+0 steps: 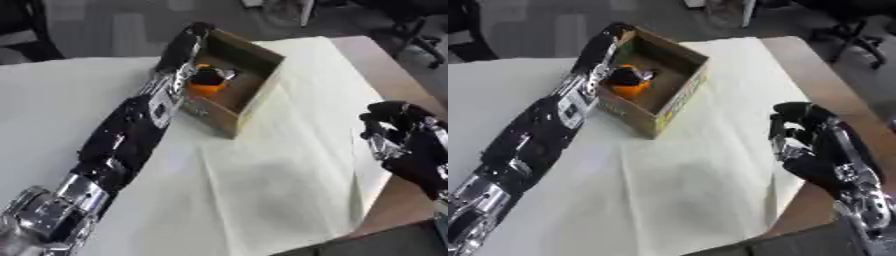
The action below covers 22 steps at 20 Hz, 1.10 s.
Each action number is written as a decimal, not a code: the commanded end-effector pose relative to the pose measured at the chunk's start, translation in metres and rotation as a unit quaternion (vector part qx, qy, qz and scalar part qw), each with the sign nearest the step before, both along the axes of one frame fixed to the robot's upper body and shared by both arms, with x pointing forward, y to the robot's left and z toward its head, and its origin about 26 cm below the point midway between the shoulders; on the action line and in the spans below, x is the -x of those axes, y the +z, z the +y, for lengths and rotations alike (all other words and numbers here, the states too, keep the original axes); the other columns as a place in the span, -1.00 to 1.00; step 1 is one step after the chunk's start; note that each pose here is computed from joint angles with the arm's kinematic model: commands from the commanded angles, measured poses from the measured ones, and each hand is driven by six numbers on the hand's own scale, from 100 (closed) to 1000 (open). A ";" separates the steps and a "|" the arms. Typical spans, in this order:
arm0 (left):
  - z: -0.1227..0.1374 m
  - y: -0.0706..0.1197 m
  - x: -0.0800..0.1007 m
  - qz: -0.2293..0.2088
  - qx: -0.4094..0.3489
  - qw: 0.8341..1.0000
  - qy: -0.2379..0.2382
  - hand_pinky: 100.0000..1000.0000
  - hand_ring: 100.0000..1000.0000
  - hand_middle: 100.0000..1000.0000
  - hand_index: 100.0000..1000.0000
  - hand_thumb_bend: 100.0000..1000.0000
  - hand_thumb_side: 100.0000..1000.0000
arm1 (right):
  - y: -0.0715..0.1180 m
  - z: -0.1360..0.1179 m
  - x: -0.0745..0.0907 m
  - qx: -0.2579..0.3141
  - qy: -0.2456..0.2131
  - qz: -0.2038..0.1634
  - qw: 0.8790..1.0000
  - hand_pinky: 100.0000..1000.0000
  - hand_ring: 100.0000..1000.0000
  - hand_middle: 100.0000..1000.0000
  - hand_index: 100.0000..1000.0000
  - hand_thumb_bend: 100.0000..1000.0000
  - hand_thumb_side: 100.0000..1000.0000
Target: Pick up objects on the table and place them in the box.
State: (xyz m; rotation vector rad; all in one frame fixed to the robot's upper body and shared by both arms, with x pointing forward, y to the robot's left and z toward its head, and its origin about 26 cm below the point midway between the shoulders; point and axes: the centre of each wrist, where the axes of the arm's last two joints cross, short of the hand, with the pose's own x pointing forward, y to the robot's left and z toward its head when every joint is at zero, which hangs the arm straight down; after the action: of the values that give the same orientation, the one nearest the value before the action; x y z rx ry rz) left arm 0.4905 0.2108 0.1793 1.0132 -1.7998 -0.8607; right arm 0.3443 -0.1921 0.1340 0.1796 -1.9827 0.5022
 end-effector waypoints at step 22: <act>0.047 0.020 0.150 0.028 0.284 0.941 -0.181 0.34 0.64 0.25 0.54 -0.22 0.10 | 0.000 -0.024 -0.001 0.002 -0.042 -0.006 0.999 0.15 0.46 -0.05 0.36 -1.00 -0.88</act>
State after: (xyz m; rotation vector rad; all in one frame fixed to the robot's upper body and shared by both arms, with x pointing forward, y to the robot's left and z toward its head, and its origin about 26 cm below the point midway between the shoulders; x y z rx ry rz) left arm 0.3460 0.2523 0.1822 0.2802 -1.9957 -0.4989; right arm 0.3438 -0.2095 0.1271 0.1136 -1.9715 0.4562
